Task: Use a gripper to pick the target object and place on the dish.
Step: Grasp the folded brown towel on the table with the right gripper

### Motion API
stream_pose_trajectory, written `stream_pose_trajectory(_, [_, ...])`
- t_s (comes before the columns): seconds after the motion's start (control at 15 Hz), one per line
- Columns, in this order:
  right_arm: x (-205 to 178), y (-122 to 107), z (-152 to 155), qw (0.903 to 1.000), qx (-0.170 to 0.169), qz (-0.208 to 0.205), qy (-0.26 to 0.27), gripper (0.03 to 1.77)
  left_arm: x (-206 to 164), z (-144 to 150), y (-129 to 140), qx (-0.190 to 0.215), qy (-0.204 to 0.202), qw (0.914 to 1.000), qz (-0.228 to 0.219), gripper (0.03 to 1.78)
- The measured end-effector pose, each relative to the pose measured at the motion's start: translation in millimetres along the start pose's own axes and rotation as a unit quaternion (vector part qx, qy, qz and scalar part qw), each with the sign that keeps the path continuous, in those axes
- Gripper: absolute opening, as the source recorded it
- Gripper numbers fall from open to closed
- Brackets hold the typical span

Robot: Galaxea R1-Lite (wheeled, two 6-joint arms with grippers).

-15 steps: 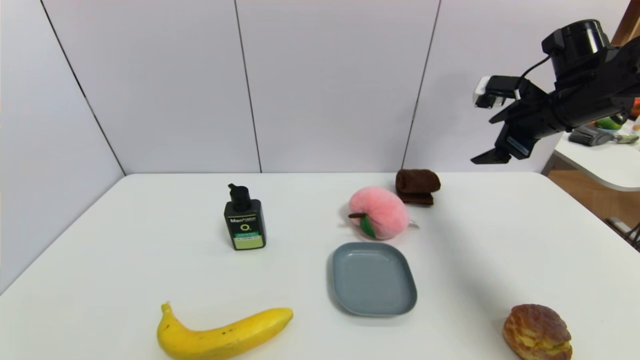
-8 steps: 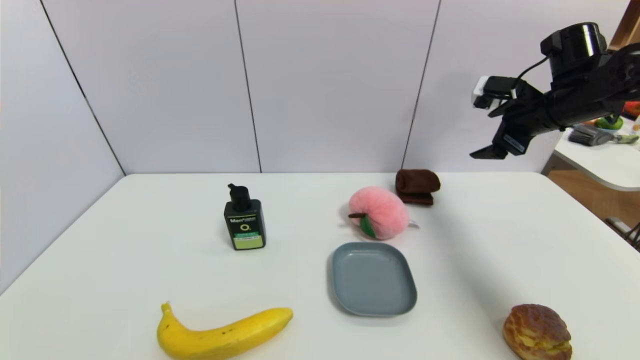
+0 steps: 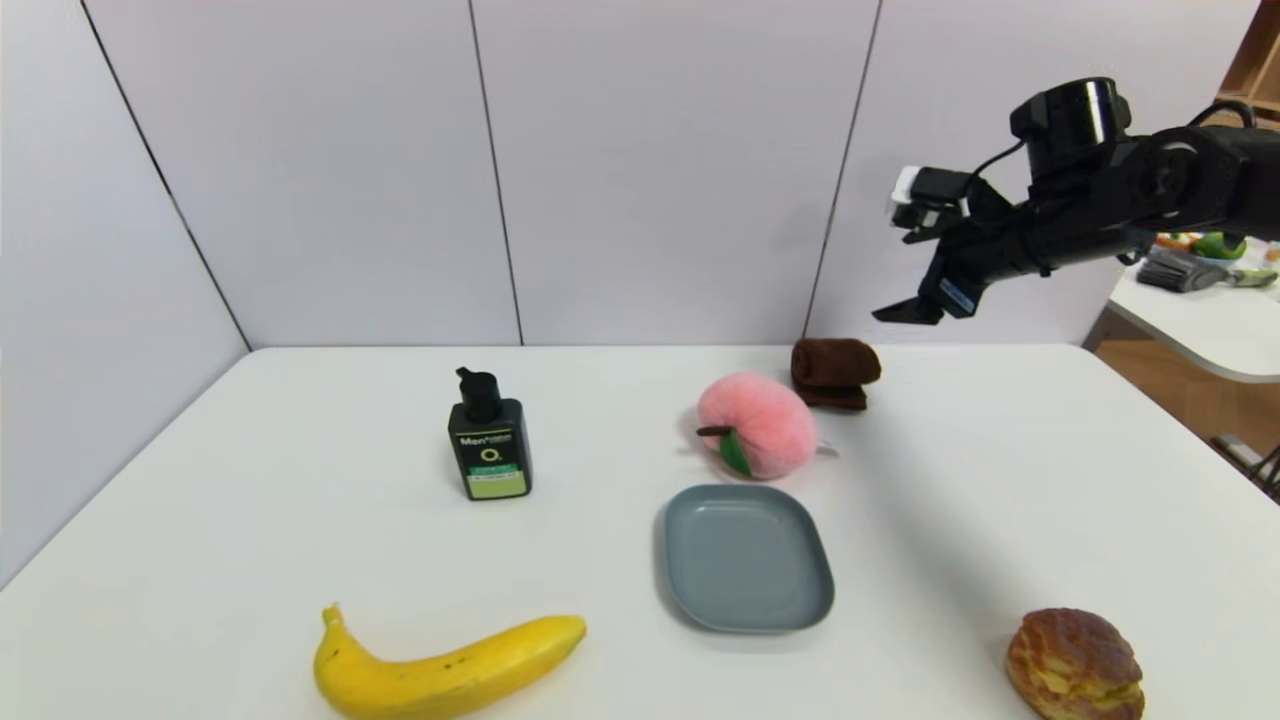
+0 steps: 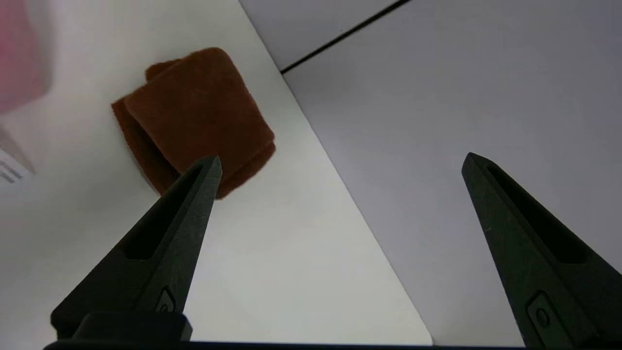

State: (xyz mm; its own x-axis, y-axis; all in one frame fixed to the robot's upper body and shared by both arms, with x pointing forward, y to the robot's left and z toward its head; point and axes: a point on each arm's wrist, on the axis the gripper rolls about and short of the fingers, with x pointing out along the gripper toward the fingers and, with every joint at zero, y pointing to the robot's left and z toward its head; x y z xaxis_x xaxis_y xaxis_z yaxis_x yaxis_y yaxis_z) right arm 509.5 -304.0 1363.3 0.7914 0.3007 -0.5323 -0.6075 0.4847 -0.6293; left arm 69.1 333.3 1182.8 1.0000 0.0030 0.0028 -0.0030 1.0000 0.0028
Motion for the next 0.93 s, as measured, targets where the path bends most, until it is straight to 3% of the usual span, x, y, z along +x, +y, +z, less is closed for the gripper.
stream_pose_trajectory(0.4, [11, 11, -17, 0.9952, 0.014, 0.094, -0.021, 1.71, 0, 0, 0, 0.0, 0.0, 1.0, 0.0, 1.69])
stream_pose_trajectory(0.6, [10, 15, -32, 0.9902, -0.002, 0.139, -0.016, 1.71, 0, 0, 0, 0.0, 0.0, 1.0, 0.0, 1.69])
stream_pose_trajectory(0.93, [24, 16, -46, 0.9877, -0.037, 0.151, -0.019, 1.71, 0, 0, 0, 0.0, 0.0, 1.0, 0.0, 1.69])
